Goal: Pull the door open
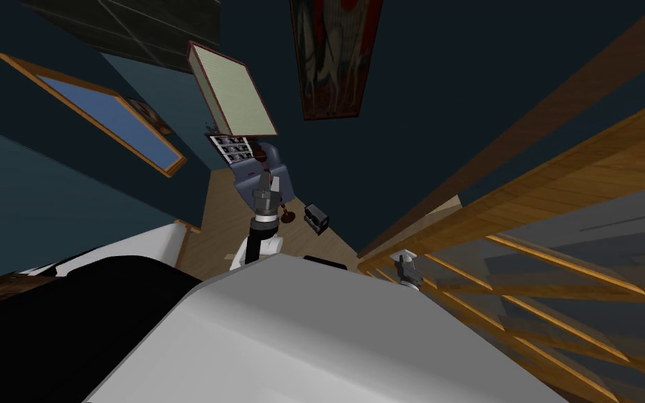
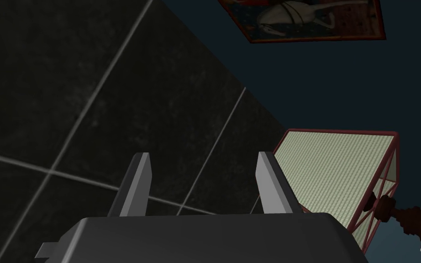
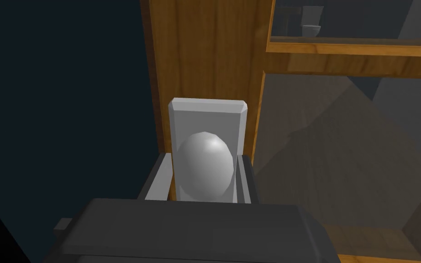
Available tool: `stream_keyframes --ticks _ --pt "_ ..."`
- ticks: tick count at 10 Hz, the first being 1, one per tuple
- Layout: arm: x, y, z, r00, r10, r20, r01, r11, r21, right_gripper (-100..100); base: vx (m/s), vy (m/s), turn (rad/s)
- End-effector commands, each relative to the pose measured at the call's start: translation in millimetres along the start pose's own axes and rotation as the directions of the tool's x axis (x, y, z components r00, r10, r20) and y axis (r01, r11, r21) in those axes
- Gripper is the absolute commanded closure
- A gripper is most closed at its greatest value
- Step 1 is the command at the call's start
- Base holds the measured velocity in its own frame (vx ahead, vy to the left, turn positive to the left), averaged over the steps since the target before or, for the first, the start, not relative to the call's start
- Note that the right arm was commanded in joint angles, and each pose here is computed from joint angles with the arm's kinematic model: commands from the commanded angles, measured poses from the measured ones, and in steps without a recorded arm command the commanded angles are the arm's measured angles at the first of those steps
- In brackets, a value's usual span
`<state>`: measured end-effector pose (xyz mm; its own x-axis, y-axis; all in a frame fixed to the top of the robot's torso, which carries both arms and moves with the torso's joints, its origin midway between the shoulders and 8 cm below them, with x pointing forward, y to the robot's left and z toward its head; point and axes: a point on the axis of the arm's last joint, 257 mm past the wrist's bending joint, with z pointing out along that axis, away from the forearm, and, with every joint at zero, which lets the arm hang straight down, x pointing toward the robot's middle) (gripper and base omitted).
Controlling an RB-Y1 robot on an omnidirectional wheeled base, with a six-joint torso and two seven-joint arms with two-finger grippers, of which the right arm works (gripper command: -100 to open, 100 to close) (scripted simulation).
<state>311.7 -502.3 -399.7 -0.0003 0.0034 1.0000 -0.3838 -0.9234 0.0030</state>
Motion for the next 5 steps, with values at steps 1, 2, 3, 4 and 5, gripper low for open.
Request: stream_keyframes --ticks 1,2,3,4,5 --pt "0.0 0.0 0.0 1.0 0.0 0.0 0.0 1.0 0.0 100 -0.085 0.021 0.011" --pt "-0.9 -7.8 -5.4 1.0 0.0 0.002 0.0 0.999 0.037 100 -0.174 -0.031 0.056" --pt "-0.7 -11.4 -7.7 1.0 0.0 0.001 0.0 0.999 0.055 100 -0.265 -0.022 0.086" --pt "-0.4 -15.3 -10.4 1.0 0.0 0.001 0.0 0.997 0.074 100 -0.217 0.005 0.049" --pt "-0.2 -21.2 -14.8 1.0 0.0 0.0 0.0 0.995 0.104 100 -0.239 0.008 0.044"
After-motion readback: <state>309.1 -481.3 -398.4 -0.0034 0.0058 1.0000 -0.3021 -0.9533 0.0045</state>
